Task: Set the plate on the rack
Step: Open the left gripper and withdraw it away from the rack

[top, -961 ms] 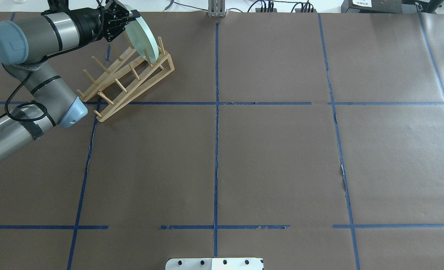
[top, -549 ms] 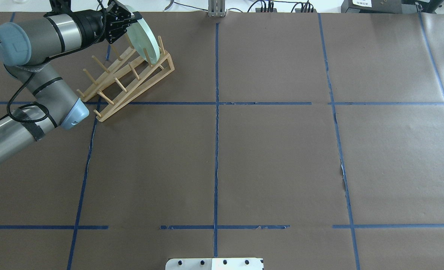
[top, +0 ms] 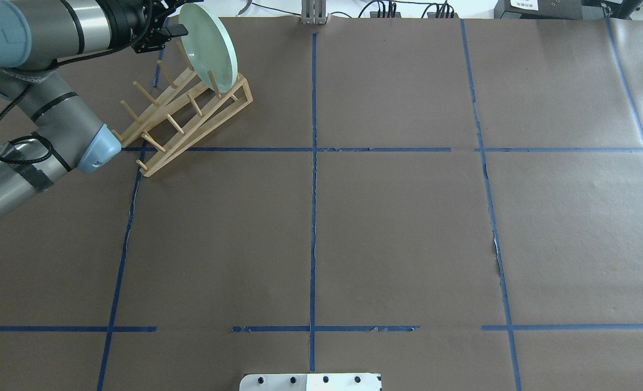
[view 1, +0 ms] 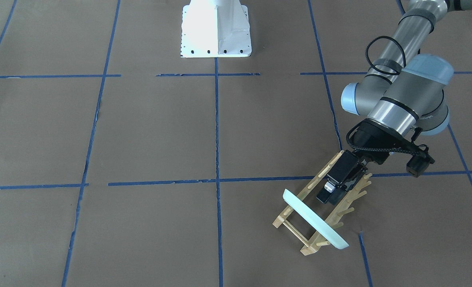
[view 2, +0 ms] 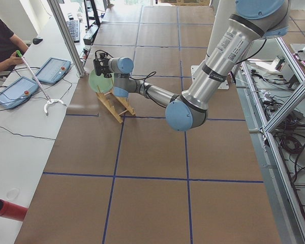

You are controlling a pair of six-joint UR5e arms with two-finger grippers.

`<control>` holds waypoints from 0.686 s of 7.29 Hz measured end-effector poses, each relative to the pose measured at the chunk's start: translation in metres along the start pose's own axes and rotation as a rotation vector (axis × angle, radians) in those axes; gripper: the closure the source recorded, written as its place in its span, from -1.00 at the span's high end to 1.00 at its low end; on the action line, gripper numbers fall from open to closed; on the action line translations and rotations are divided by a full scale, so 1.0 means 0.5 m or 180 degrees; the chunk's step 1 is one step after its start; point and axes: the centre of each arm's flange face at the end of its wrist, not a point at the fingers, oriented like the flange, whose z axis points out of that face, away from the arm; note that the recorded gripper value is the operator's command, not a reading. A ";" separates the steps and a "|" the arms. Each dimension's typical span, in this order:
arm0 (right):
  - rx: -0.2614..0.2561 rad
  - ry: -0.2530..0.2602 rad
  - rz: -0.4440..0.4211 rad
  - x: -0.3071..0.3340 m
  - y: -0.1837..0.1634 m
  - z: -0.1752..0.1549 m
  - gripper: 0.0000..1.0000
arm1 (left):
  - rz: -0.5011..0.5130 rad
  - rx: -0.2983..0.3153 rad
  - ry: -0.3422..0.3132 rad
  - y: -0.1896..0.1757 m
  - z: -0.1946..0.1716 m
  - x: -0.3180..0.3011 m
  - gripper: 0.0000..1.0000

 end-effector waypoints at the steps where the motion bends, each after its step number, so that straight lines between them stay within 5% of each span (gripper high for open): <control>1: -0.0001 0.0000 0.0001 0.000 0.000 0.000 1.00 | 0.0220 -0.0024 -0.0202 -0.024 -0.025 0.008 1.00; 5: 0.0000 0.0000 0.0000 0.000 0.000 0.000 1.00 | 0.1165 -0.0439 -0.1072 -0.186 -0.269 -0.259 1.00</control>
